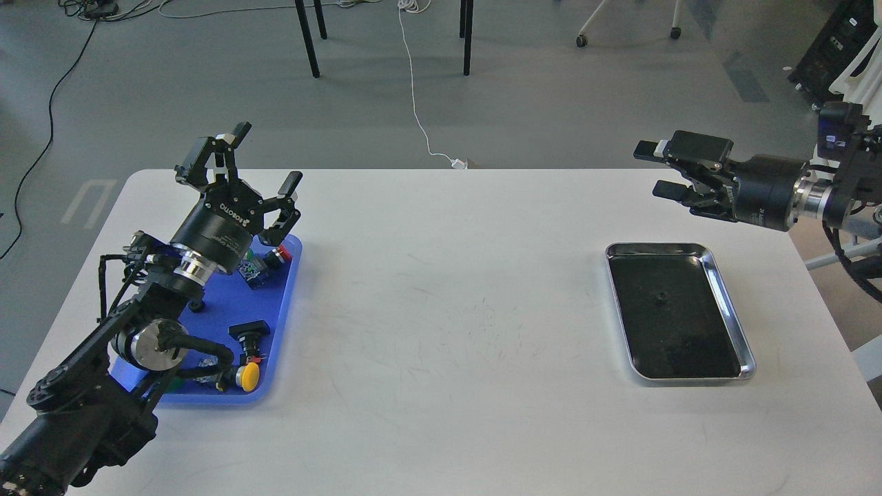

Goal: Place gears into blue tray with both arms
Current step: 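Lift the right gripper and lower it into the metal tray, then grasp another black gear in the metal tray with the right gripper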

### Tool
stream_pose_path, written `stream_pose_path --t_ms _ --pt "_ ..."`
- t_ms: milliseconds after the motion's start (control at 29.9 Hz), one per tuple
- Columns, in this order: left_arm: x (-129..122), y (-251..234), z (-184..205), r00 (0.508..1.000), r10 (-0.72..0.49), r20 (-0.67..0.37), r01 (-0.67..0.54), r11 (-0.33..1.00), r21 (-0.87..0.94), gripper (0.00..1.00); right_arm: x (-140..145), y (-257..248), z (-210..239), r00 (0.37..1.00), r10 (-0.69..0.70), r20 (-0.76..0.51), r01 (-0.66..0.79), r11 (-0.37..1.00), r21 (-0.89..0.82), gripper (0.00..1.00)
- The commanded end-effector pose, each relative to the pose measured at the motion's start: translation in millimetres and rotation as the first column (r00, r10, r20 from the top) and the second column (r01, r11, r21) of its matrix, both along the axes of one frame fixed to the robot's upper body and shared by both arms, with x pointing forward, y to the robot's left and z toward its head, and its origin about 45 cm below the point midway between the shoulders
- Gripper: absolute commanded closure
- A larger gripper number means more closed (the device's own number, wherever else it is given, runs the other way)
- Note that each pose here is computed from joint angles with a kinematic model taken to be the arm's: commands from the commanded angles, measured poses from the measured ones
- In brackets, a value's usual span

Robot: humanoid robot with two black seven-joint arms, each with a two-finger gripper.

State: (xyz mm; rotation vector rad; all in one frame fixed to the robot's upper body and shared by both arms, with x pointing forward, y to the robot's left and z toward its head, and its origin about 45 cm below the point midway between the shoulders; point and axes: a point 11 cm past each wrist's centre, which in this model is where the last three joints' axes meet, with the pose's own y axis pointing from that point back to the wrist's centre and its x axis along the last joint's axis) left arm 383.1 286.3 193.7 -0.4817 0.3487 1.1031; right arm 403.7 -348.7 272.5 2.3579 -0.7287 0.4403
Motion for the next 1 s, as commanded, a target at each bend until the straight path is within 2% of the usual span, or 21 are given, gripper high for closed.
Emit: stream_pose_path --t_ms 0,100,201,502,702,970 --pt "0 1 0 1.0 0.001 0.0 -0.001 1.0 0.003 0.02 -3 -14 1 0.991 0.131 0.012 -0.121 0.948 -0.295 0.01" --pt "0 1 1 1.0 -0.002 0.002 0.002 1.0 0.003 0.02 -6 -30 -2 0.973 0.227 -0.037 -0.212 0.827 -0.521 0.01" --pt "0 1 1 1.0 -0.006 0.005 0.006 1.0 0.0 0.02 -7 -35 -6 0.95 0.293 -0.103 -0.289 0.71 -0.642 0.01" --pt "-1 2 2 1.0 -0.003 0.01 0.003 1.0 -0.001 0.02 -11 -17 -58 0.883 0.364 -0.296 -0.459 0.536 -0.708 0.02" --pt "-1 4 3 1.0 0.0 0.011 0.0 1.0 0.005 0.02 -2 -13 -74 0.872 0.399 -0.283 -0.461 0.474 -0.75 0.08" --pt "-1 3 2 1.0 0.003 0.008 -0.003 1.0 0.006 0.02 -4 -19 -90 0.866 0.403 -0.294 -0.466 0.442 -0.767 0.23"
